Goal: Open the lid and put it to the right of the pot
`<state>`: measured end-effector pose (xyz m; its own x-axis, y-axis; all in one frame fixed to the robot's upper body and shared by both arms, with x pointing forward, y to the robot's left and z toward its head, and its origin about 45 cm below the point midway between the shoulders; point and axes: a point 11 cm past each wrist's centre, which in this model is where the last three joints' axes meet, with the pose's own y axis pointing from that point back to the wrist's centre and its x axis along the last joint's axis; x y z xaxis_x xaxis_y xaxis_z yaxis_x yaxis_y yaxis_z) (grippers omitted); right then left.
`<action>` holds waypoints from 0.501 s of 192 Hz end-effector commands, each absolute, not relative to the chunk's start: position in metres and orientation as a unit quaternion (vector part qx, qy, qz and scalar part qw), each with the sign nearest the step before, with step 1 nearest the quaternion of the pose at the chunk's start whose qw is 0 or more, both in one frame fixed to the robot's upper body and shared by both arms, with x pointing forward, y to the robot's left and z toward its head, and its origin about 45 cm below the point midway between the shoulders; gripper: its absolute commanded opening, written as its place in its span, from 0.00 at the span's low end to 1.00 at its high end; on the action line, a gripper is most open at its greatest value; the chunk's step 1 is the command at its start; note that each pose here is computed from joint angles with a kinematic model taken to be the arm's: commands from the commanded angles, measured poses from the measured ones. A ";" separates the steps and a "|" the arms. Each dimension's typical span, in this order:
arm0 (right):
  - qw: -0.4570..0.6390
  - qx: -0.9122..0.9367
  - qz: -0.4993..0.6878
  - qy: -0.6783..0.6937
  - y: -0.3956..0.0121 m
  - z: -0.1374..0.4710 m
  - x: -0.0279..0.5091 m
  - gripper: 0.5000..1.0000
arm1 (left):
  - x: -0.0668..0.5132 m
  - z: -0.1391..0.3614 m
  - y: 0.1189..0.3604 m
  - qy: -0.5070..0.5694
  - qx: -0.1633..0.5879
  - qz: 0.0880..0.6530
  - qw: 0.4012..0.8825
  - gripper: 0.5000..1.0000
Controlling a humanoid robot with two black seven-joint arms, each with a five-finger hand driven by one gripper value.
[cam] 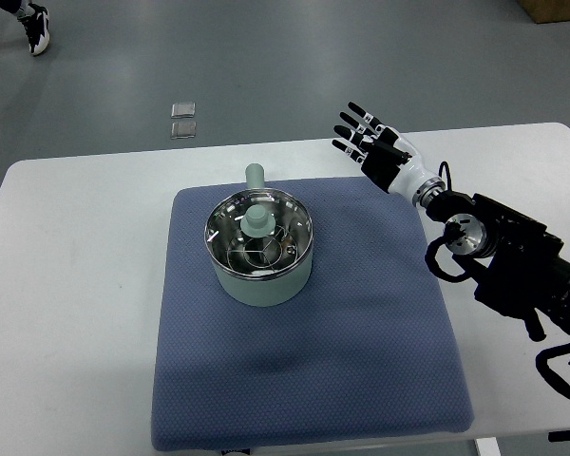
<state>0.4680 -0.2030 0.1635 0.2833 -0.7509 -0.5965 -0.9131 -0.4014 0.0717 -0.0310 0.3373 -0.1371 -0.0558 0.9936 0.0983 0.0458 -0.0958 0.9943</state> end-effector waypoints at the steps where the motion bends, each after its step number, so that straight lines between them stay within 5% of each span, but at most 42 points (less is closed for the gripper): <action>1: 0.134 -0.783 0.279 0.539 -0.206 0.161 0.469 0.95 | -0.031 -0.137 0.337 0.500 0.520 0.527 0.449 1.00; 96: 0.115 -0.798 0.255 0.534 -0.203 0.167 0.472 0.95 | -0.030 -0.137 0.337 0.498 0.520 0.528 0.450 1.00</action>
